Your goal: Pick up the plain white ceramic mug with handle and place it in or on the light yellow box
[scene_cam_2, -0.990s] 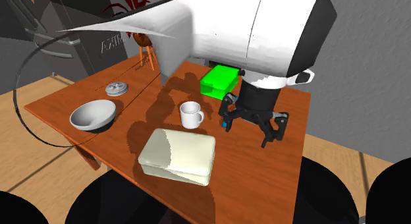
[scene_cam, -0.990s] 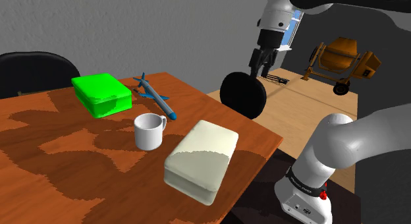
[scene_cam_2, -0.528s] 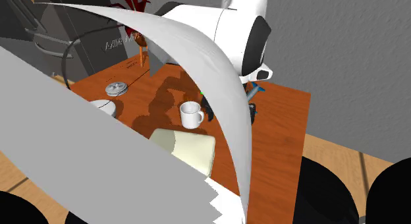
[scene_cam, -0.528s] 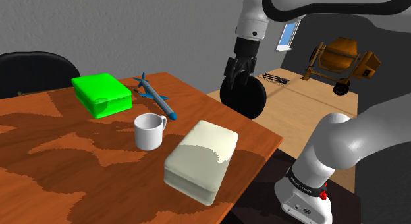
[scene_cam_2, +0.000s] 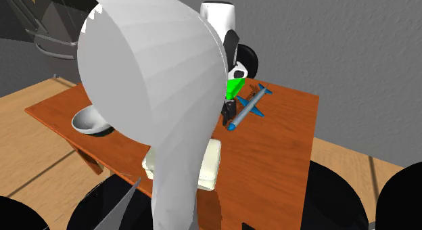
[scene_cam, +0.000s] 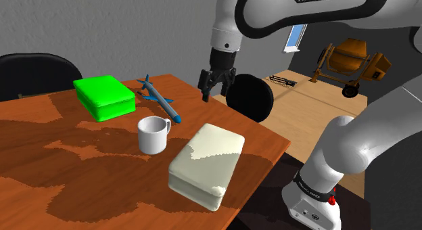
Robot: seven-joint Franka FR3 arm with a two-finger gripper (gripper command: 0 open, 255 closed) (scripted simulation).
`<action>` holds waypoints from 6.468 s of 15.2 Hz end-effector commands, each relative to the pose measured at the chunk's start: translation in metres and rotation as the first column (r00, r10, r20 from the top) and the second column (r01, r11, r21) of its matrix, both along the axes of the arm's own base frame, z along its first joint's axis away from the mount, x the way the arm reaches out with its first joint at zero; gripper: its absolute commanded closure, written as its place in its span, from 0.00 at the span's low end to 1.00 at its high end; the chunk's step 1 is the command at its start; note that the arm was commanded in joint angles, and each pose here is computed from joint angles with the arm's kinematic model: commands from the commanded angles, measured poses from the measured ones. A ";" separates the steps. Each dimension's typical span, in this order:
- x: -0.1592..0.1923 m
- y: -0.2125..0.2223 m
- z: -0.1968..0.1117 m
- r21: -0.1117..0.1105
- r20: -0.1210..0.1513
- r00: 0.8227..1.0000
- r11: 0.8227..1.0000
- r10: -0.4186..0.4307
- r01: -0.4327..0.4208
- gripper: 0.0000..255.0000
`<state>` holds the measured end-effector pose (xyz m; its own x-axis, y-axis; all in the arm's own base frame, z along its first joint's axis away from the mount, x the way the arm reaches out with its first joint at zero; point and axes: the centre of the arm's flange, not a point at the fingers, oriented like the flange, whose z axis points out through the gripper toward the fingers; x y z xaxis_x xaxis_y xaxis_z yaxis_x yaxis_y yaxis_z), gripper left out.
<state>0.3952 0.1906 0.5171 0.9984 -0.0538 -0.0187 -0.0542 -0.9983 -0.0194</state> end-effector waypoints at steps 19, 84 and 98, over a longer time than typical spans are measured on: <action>0.122 0.210 -0.097 -0.021 0.058 0.998 1.000 -0.018 0.019 0.00; 0.052 0.178 0.047 -0.021 0.058 0.998 1.000 -0.018 0.019 1.00; -0.092 0.113 0.061 -0.021 0.058 0.998 1.000 -0.018 0.019 1.00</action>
<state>0.3086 0.3049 0.5806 0.9966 -0.0713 0.0408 -0.0713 -0.9975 -0.0014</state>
